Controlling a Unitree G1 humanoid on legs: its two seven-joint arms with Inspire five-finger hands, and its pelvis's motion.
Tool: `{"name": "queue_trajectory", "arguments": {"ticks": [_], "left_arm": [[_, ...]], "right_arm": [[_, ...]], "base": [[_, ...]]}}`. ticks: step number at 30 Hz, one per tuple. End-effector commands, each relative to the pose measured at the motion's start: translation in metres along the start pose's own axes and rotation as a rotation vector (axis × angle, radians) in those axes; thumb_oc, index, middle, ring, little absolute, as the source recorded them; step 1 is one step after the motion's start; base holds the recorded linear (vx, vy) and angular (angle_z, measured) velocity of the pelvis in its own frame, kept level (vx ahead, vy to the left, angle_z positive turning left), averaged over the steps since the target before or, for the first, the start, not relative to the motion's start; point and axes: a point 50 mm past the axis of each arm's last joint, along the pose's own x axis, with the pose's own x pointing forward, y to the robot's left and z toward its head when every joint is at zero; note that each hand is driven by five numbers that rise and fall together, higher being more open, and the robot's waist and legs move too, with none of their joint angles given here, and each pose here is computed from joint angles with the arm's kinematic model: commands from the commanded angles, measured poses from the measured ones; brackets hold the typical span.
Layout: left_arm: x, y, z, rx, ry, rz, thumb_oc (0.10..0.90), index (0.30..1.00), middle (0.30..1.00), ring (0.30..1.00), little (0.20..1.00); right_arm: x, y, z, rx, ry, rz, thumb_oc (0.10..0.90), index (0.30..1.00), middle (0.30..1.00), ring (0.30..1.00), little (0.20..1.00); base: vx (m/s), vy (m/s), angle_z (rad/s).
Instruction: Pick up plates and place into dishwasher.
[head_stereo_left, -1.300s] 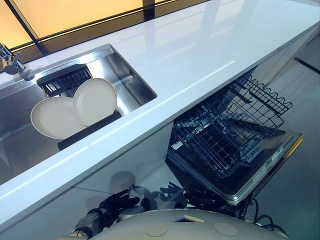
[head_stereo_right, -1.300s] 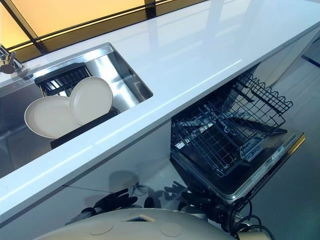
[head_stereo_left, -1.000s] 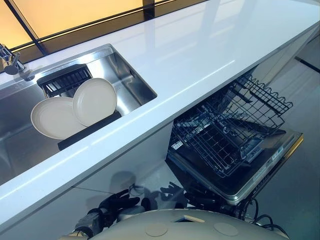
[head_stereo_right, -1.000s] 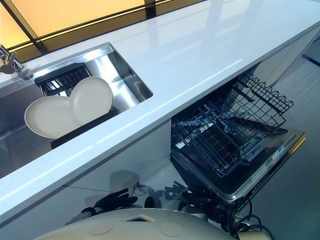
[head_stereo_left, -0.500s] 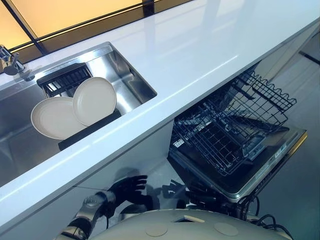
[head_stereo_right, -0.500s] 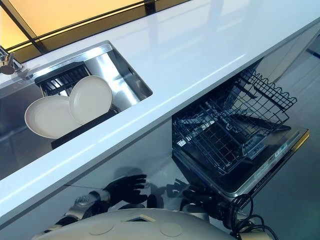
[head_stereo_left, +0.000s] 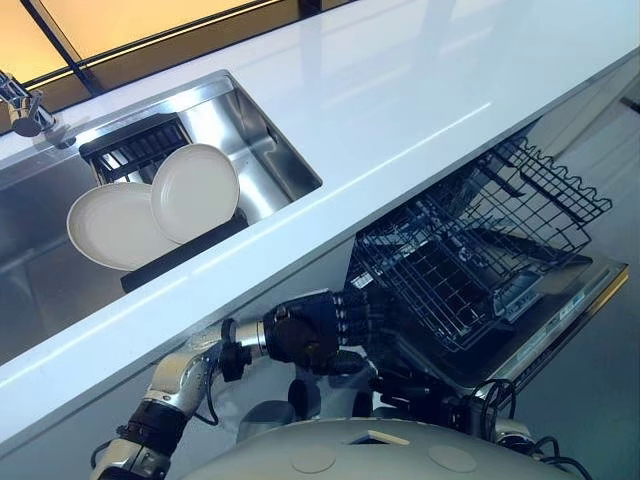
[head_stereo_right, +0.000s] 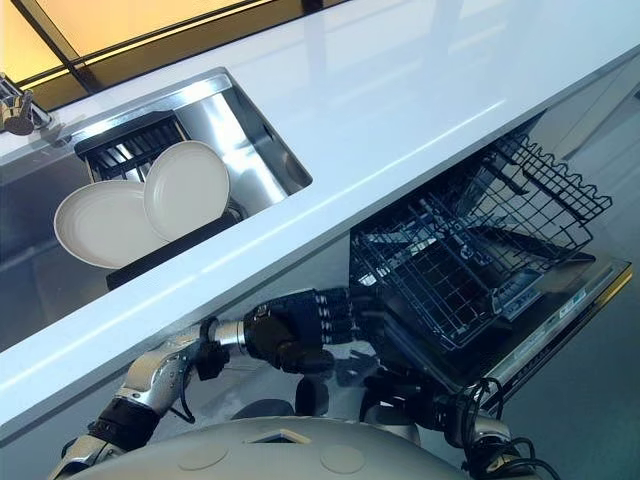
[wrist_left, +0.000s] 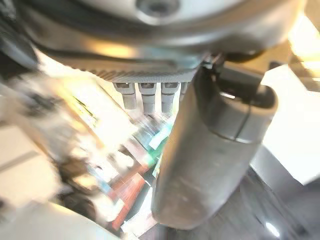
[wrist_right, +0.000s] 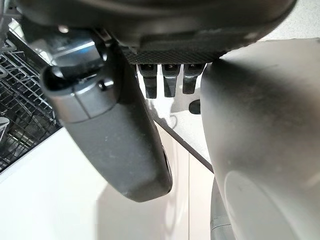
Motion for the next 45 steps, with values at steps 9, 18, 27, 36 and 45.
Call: {"name": "queue_trajectory", "arguments": {"ticks": [9,18,27,36,45], "left_arm": [[0.021,-0.03,0.116,0.277,-0.948,-0.042,0.8,0.9,0.9,0.9,0.9],[-0.016,-0.069,0.203,1.395,-0.854,0.88,0.8,0.9,0.9,0.9,0.9],[-0.055,-0.061,0.26,1.965,-0.335,1.362,0.8,0.9,0.9,0.9,0.9],[-0.109,-0.051,0.283,1.946,0.101,1.582,0.8,0.9,0.9,0.9,0.9],[-0.144,-0.042,0.284,1.71,0.201,1.684,0.8,0.9,0.9,0.9,0.9]], "right_arm": [[0.009,0.011,-0.001,0.021,-0.002,0.083,0.8,0.9,0.9,0.9,0.9],[0.007,0.007,-0.025,0.009,0.038,0.036,0.8,0.9,0.9,0.9,0.9],[0.002,-0.003,-0.038,-0.007,0.075,0.004,0.8,0.9,0.9,0.9,0.9],[-0.003,-0.013,-0.04,-0.01,0.109,-0.053,0.8,0.9,0.9,0.9,0.9],[-0.005,-0.021,-0.027,-0.031,0.107,-0.107,0.8,0.9,0.9,0.9,0.9]], "base": [[0.0,-0.003,0.0],[0.05,0.044,0.04],[0.08,0.08,0.01],[0.1,0.137,-0.03],[0.07,0.149,-0.08]]}}
